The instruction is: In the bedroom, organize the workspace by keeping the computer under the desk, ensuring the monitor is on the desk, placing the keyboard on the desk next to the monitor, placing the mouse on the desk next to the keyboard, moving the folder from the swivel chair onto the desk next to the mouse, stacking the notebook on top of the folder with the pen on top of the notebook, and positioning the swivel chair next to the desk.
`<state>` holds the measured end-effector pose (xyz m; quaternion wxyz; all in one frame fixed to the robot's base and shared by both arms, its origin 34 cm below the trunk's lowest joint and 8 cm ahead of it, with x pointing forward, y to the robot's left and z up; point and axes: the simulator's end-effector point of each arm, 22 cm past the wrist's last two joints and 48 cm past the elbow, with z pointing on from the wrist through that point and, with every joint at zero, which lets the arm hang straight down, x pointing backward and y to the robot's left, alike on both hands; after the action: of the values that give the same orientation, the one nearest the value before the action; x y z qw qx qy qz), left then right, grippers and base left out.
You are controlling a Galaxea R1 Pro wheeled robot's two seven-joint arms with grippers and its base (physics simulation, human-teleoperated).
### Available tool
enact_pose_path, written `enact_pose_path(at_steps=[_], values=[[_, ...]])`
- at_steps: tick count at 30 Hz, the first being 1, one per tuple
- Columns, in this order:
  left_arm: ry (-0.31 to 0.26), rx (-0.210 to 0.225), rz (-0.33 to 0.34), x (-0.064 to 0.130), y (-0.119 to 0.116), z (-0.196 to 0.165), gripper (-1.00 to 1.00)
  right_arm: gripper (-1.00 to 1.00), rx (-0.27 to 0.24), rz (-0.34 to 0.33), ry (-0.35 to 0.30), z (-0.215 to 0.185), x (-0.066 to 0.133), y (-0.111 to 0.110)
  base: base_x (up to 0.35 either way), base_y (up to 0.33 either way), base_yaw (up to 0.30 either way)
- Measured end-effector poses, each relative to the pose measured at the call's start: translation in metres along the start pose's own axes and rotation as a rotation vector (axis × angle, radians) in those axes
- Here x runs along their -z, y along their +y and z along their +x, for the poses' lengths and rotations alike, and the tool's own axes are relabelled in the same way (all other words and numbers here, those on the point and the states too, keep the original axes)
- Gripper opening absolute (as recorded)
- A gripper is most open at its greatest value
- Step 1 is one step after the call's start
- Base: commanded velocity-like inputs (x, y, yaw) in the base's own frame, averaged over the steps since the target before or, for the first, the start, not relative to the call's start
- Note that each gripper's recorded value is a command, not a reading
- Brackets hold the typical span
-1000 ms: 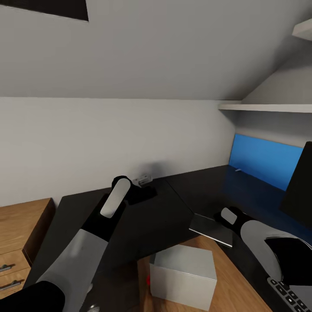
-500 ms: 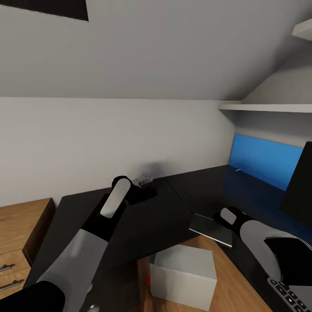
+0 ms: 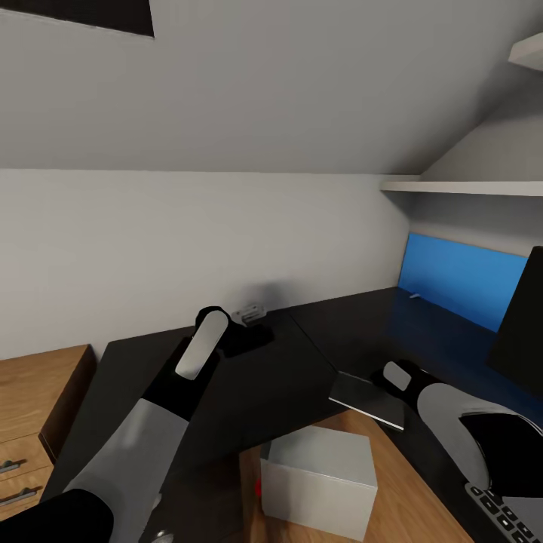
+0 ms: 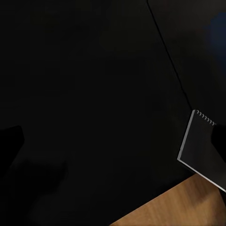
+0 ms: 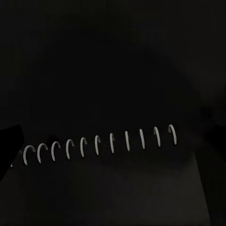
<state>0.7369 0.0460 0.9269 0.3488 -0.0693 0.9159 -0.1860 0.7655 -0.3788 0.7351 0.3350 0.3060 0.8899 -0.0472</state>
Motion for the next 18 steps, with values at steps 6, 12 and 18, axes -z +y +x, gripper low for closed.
enact_pose_path(at_steps=[6,12,18], values=[[0.0,-0.004,-0.001,-0.0001,-0.0005,0.0006,1.0,1.0,0.004,-0.003,0.0,0.0015,0.0006,0.0033,0.0,0.0,0.019],[0.0,-0.004,0.001,0.0001,-0.0011,0.0008,1.0,1.0,0.041,0.018,-0.003,0.0029,0.0,-0.002,0.0,0.0,0.162],[0.0,-0.004,0.0,0.0,-0.0008,0.0007,1.0,1.0,0.045,0.017,-0.006,0.0027,-0.0003,-0.0019,0.0,0.0,0.071]])
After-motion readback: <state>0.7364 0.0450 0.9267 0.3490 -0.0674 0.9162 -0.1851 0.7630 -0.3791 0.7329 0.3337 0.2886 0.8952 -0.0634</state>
